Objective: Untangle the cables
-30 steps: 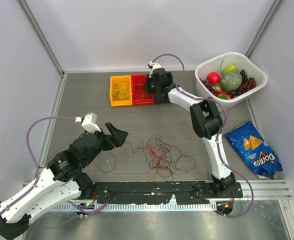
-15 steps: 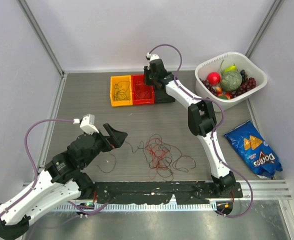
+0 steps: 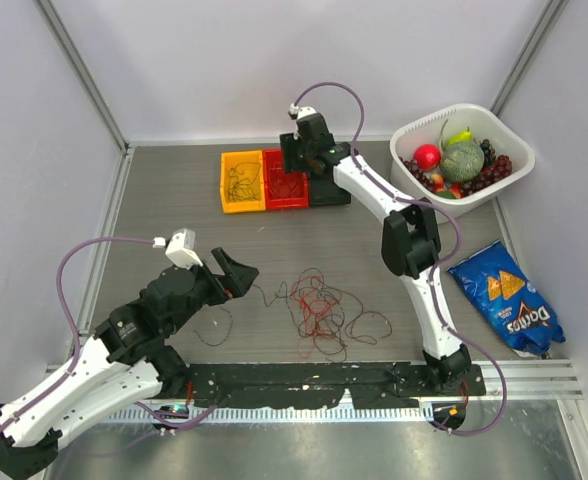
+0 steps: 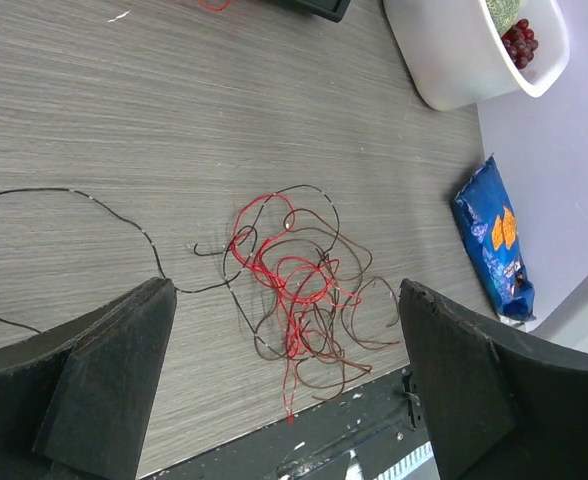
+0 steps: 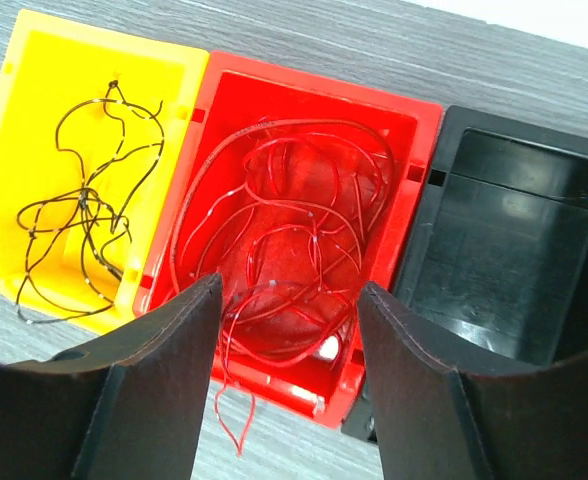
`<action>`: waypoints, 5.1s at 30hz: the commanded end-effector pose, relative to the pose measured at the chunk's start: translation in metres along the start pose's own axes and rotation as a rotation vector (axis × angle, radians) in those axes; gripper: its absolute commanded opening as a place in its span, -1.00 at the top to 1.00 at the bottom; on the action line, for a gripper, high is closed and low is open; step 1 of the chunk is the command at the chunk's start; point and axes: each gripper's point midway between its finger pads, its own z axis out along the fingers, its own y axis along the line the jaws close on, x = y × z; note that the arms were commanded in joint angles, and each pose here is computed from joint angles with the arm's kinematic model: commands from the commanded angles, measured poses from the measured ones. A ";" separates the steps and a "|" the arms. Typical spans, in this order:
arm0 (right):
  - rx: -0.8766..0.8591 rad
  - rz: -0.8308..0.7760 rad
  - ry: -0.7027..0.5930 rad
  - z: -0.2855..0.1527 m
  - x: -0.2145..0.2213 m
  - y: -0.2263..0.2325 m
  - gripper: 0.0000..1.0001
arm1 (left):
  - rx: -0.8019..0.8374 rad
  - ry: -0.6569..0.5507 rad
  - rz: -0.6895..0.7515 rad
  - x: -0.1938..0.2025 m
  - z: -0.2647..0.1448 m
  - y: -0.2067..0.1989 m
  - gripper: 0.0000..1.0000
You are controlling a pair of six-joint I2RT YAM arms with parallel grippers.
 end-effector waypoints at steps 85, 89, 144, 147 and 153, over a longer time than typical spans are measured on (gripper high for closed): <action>0.272 -0.040 -0.166 -0.139 -0.005 -0.020 -0.11 | 0.025 0.157 0.075 0.036 0.035 -0.014 -0.99; 0.202 0.125 -0.127 -0.186 0.033 -0.013 -0.12 | 0.008 0.229 0.137 0.051 0.057 -0.018 -0.99; 0.048 0.225 0.059 -0.263 0.245 0.005 -0.14 | 0.819 -0.483 0.199 -0.270 -0.220 -0.295 1.00; -0.211 0.111 -0.033 -0.274 0.213 0.049 -0.20 | 0.806 -0.462 0.195 -0.267 -0.211 -0.297 1.00; -0.667 -0.119 -0.246 -0.336 0.141 0.171 -0.22 | 0.818 -0.422 0.200 -0.260 -0.207 -0.300 1.00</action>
